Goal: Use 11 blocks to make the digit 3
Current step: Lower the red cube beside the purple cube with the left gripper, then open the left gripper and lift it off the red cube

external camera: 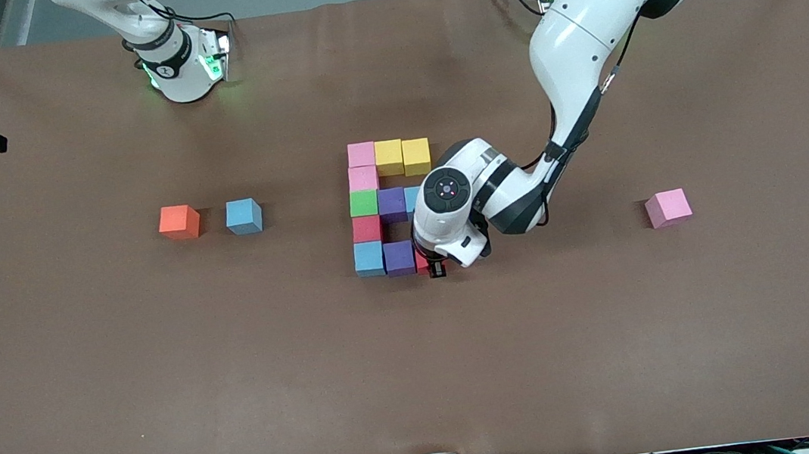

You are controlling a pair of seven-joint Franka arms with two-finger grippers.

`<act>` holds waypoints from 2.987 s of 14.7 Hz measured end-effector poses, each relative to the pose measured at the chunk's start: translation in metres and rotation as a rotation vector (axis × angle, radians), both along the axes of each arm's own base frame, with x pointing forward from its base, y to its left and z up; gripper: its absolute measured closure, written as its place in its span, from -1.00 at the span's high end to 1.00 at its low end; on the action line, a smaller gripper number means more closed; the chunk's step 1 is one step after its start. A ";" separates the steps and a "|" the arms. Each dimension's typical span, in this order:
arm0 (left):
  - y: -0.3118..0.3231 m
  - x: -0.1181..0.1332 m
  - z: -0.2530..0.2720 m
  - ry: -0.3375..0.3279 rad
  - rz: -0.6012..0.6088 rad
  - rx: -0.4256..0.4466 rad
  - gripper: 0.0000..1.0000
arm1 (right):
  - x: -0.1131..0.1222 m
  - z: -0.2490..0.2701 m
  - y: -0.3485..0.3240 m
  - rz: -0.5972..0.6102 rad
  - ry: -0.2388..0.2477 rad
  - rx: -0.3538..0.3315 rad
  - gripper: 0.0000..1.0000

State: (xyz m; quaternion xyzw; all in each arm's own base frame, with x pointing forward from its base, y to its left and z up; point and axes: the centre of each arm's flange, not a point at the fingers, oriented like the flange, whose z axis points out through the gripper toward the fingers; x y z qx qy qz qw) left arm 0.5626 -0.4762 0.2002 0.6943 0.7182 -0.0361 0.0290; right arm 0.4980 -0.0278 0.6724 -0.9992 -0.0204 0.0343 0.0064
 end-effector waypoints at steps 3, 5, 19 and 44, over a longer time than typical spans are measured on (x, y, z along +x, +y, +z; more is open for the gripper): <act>-0.003 -0.001 0.000 -0.001 -0.002 -0.002 0.15 | -0.001 -0.001 0.000 0.000 0.006 0.000 1.00; -0.005 -0.001 0.000 -0.002 0.000 -0.004 0.15 | -0.001 -0.001 0.000 0.000 0.007 0.000 1.00; -0.011 -0.005 -0.012 0.005 0.000 -0.011 0.76 | -0.001 0.001 -0.001 -0.001 0.002 0.000 1.00; 0.140 0.048 0.172 -0.113 -0.742 0.040 1.00 | -0.008 0.026 0.004 0.006 -0.014 0.000 1.00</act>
